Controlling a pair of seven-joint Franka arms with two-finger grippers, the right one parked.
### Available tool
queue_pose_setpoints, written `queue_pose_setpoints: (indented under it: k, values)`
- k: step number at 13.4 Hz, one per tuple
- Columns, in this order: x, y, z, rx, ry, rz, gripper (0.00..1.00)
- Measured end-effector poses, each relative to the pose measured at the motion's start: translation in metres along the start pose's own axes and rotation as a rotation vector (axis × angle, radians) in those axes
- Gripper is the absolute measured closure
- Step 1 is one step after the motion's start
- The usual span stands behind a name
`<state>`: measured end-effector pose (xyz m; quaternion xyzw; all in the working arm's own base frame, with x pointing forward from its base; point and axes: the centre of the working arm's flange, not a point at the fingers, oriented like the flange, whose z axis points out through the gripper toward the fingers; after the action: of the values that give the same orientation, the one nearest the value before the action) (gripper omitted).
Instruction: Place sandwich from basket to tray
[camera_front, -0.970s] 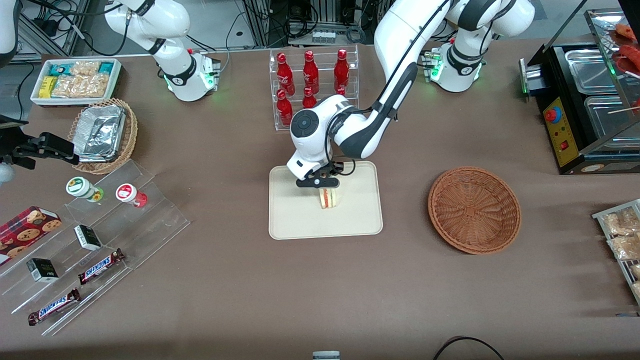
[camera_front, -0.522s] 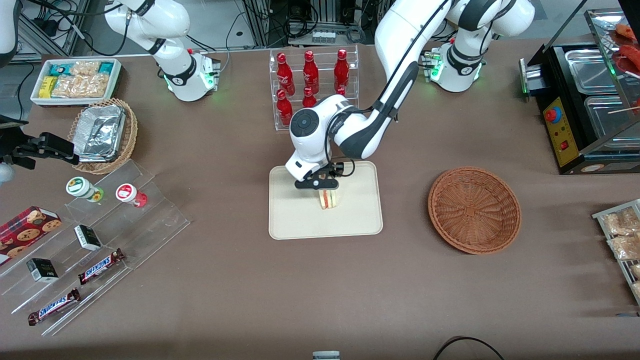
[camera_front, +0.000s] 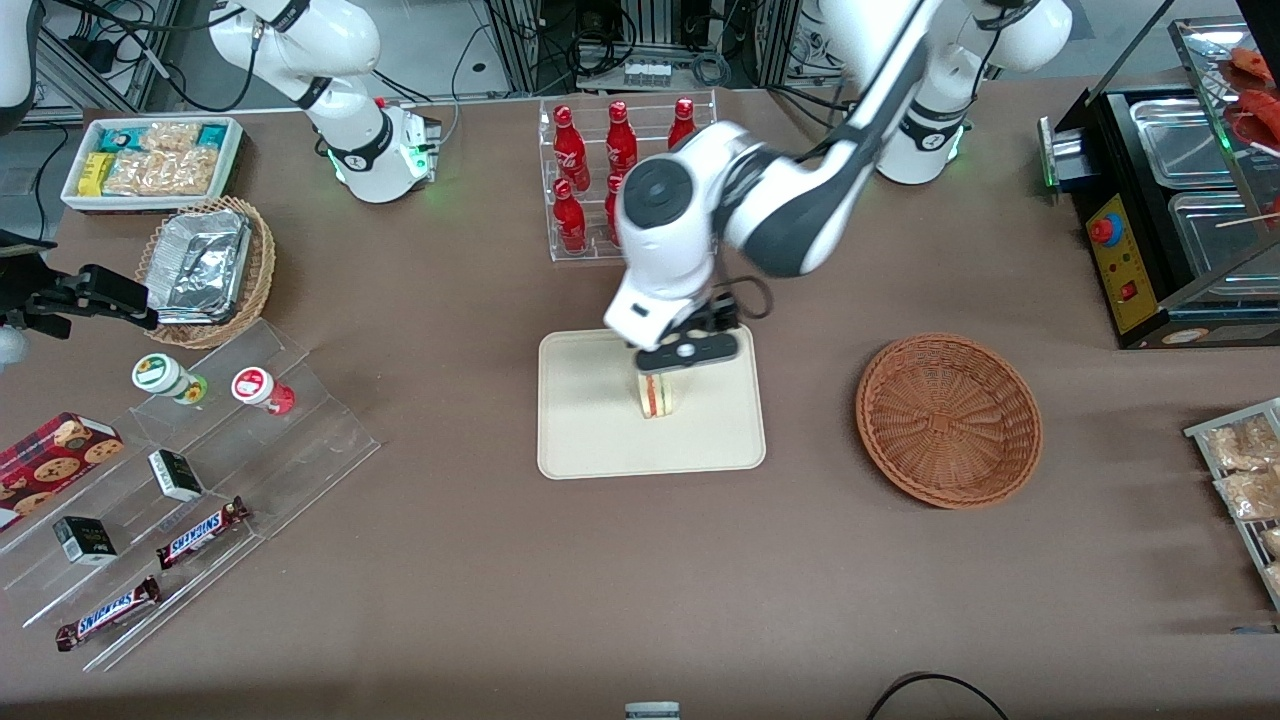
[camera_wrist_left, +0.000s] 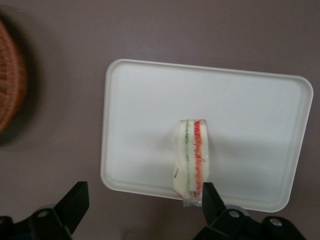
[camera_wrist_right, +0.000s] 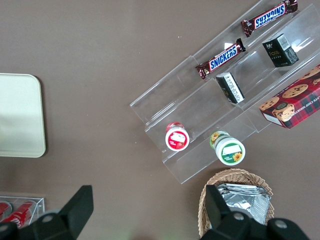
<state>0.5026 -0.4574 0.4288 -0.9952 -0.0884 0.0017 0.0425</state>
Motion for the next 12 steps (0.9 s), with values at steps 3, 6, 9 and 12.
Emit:
queue_pose_setpoints:
  k: [3,6,9,12]
  values:
    - [0.021,-0.06,-0.057,0.011,-0.027,-0.075,0.0]
    - [0.039,-0.129,-0.101,0.026,-0.081,-0.043,0.0]
    - [0.054,-0.211,-0.137,0.024,-0.133,0.018,0.0]
    - [0.062,-0.293,-0.161,-0.016,-0.131,0.055,0.0]
